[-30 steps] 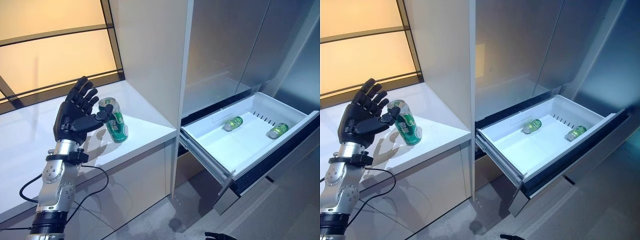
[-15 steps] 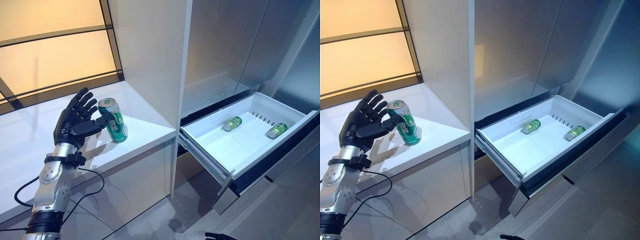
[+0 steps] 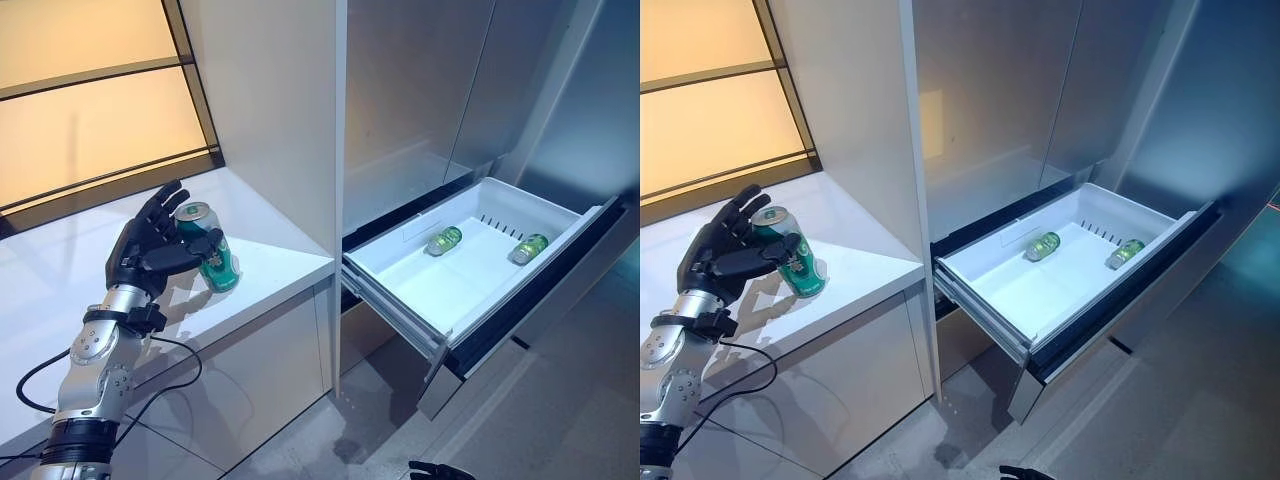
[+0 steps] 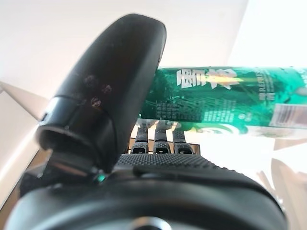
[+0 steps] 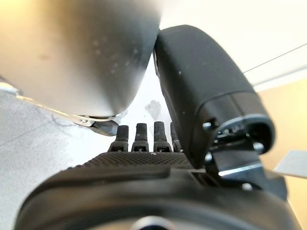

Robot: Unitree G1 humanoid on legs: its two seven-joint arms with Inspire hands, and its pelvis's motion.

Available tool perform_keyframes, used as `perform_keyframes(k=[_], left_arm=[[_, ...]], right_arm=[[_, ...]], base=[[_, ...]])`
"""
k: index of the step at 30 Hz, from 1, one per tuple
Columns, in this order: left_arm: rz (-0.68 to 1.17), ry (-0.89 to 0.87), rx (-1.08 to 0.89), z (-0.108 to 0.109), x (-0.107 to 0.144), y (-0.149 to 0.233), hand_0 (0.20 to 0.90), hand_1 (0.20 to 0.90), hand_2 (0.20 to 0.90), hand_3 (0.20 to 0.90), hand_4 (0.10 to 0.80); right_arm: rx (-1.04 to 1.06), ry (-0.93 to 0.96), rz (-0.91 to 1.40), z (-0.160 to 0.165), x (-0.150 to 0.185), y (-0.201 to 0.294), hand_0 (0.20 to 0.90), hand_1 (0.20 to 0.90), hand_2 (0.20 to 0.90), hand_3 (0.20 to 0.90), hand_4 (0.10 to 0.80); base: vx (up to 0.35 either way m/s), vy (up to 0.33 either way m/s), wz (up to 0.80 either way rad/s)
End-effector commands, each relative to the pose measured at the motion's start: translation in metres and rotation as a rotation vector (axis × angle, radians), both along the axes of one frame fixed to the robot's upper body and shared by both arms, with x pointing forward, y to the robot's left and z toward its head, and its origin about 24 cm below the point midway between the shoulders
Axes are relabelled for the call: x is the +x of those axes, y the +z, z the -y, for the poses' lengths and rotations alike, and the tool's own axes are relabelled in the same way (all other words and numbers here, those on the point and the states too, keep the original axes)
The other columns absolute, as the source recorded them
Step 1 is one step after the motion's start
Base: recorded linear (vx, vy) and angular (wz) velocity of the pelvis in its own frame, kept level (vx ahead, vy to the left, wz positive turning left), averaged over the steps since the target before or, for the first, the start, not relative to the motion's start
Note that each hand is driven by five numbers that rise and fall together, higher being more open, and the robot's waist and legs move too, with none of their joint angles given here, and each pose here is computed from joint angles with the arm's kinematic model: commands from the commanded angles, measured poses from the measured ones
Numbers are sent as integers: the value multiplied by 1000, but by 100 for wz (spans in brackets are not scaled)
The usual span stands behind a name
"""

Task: Put drinks into fridge and close the fridge

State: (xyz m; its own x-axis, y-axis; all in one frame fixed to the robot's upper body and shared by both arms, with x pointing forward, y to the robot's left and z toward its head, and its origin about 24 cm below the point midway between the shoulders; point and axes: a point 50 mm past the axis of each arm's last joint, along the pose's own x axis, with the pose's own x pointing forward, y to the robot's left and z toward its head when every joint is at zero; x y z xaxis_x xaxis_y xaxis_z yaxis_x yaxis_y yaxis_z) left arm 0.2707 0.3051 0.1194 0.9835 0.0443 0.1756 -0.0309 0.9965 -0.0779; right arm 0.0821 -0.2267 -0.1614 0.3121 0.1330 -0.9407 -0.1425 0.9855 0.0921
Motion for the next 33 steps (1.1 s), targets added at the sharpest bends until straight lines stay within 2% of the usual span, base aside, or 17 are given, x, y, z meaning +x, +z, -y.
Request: perform_keyframes(k=[1,30,31,32,33], left_arm=[[295,-33,86,-2,22,85,900,900,900,900,800],[252,-10,104,-3,32,80,900,900,900,900,800],[249,-7,107,-4,33,79,818,818,818,804,704],[247,-3,113,-4,33,79,636,636,636,593,493],[245,-1,117,-4,33,79,516,516,516,453,353]], right_arm=[[-3,34,-37,5,-4,0,900,900,900,900,800],[-7,-6,-25,7,-4,0,900,900,900,900,800],[-7,-7,-24,7,-4,0,900,900,900,900,800],[-7,-7,-24,7,-4,0,900,900,900,900,800],[-7,-7,-24,7,-4,0,900,900,900,900,800]], base=[[0,1,-16],[6,7,-7],[0,0,0],[0,0,0],[0,0,0]])
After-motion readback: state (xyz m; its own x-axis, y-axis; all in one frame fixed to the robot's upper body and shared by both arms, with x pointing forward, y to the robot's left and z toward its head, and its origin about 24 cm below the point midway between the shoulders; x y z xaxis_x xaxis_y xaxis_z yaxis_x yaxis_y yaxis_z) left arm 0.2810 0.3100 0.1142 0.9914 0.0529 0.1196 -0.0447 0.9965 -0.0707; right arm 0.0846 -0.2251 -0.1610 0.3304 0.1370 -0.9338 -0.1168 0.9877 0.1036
